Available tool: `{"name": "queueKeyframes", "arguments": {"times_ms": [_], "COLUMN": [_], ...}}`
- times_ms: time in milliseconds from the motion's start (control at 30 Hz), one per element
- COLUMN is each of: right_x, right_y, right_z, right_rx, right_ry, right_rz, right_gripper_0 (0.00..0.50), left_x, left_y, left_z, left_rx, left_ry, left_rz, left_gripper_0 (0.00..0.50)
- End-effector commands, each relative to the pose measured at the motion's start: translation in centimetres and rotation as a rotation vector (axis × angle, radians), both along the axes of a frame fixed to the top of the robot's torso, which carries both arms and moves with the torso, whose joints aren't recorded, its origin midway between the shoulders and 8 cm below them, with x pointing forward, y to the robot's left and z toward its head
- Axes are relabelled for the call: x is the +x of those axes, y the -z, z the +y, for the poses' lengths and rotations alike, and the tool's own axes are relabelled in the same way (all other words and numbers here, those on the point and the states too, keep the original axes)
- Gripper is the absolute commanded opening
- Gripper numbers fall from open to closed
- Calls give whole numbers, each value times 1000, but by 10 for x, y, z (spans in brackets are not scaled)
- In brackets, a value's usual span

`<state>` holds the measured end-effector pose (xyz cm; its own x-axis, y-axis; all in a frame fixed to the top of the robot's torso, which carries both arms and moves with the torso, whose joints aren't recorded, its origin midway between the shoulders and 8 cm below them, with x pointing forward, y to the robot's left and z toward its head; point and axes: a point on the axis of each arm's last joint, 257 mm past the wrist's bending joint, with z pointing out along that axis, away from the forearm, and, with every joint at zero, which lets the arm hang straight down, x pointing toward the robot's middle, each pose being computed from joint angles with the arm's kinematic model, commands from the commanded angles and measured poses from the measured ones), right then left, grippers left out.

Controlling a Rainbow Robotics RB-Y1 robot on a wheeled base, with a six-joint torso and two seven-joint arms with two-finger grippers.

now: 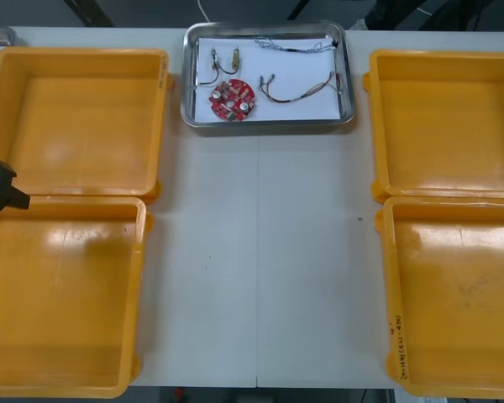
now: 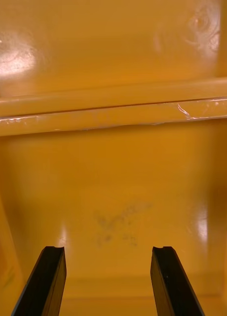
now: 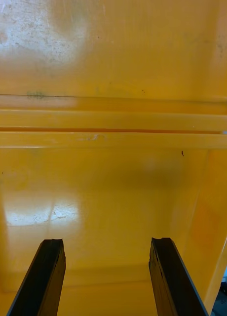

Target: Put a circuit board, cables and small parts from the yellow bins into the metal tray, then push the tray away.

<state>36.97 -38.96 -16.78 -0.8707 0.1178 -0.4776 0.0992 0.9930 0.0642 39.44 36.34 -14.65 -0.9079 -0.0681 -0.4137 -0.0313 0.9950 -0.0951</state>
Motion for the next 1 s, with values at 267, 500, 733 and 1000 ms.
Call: {"name": "queueKeyframes", "arguments": {"times_ms": [267, 500, 733, 1000], "right_x": [-14, -14, -17, -17], "right_y": [-2, -1, 2, 2], "right_z": [-23, -17, -17, -17], "right_rx": [-54, -37, -35, -35], "right_ry": [13, -3, -5, -5], "right_rz": [25, 26, 36, 36], "right_gripper_0": [500, 500, 500, 500], "left_x": [-4, -4, -4, -4], "left_y": [-13, -13, -13, -13], "left_z": [16, 16, 16, 16], "left_rx": [87, 87, 87, 87], "left_ry": [74, 74, 74, 74], "left_rz": [-27, -27, -27, -27], "left_gripper_0": [500, 500, 500, 500]}}
